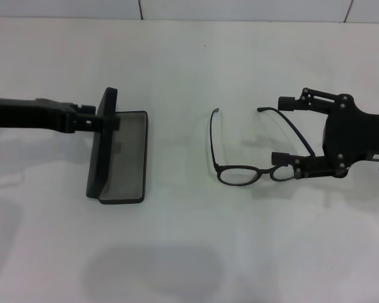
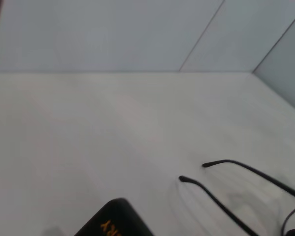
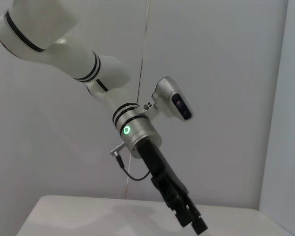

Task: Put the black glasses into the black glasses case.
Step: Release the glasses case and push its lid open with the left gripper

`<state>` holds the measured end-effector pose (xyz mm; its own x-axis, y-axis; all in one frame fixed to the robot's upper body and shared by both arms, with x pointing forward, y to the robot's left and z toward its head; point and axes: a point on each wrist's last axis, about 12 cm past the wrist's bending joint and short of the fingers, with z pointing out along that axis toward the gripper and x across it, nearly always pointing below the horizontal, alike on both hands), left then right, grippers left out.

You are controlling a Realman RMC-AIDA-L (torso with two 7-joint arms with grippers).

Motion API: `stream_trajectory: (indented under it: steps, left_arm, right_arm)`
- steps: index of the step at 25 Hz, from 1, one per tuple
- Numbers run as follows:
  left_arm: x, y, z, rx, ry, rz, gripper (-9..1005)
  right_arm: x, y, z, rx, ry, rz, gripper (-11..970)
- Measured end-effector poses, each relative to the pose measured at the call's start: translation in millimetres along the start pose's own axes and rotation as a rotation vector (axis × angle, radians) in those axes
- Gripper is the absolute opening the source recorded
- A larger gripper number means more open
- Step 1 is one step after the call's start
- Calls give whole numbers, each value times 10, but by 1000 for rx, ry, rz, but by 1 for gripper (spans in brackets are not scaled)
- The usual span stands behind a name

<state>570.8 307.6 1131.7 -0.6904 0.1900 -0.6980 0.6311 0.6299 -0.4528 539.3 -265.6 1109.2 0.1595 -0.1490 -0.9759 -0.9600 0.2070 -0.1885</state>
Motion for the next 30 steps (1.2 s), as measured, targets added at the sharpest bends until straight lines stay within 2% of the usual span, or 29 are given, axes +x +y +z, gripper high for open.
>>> stream_trajectory:
  steps: [7,14,23,30]
  left_arm:
    - [54,75,148,-42,68,-12,846]
    - [0,108,247,-75,89,0,816]
    - [-110,140,263,-118,108,-42,624]
    - [-179,133,266,-118,106,-14,430]
  right_arm:
    - [17,-11,47,2,15,-1,869]
    - [9,-31,55,8,22,-11,869]
    - [14,-37,39,15,29,-16,868]
    - [26,-23,19,19,32,-41,869]
